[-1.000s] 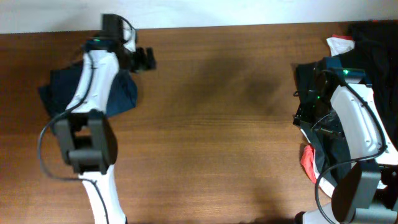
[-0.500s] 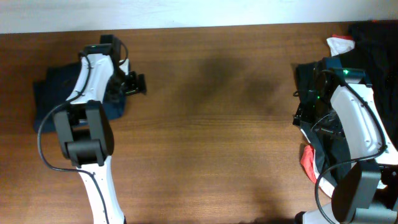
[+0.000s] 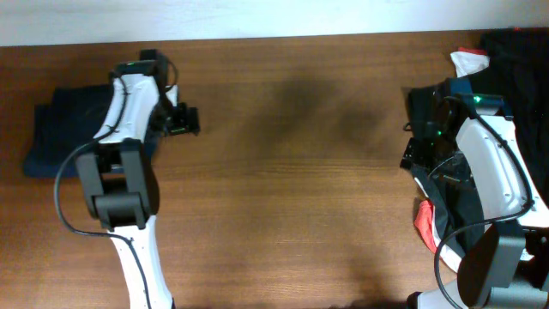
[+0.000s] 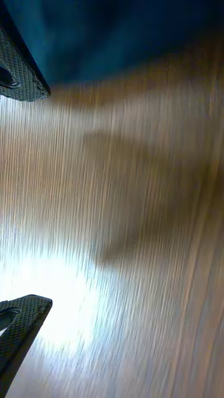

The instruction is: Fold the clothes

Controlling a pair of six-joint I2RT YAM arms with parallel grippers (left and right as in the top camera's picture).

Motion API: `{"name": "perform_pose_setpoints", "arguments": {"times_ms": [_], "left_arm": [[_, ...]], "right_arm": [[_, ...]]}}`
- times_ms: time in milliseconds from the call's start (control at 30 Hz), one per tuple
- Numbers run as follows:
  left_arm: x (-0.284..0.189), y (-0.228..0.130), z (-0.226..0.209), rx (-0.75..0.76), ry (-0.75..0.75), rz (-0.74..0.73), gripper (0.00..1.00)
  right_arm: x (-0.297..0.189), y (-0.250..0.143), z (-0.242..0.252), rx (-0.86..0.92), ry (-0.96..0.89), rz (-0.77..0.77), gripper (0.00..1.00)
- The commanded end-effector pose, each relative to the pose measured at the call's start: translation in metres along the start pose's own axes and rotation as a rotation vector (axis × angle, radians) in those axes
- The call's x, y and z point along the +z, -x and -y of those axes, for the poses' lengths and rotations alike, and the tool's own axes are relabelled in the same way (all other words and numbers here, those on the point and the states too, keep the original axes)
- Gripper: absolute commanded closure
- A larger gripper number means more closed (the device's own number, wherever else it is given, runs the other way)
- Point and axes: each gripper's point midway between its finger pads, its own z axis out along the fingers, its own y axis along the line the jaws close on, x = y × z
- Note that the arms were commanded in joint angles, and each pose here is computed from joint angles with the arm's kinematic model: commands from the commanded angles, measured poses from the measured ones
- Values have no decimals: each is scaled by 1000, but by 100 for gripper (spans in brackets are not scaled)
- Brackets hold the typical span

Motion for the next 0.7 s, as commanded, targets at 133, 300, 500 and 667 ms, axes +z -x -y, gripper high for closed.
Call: {"name": "perform_pose_setpoints", "arguments": {"times_ms": [133,300,500,667], "left_arm": [[-69,-53,50,160,22,-56,1],[-81,-113,42,120,35,-305,1],[-99,-129,54,109,-52,-309,1],[-127,-140,40,123,-12,-190,1]], "right_arm": [[-14,-15,-49,-250,315,-49,1],[-19,-54,-41,-258,316,-215,1],[-38,-67,-34,-258,320,-191,1],[-83,-52,-29,-268,361,130,1]]}}
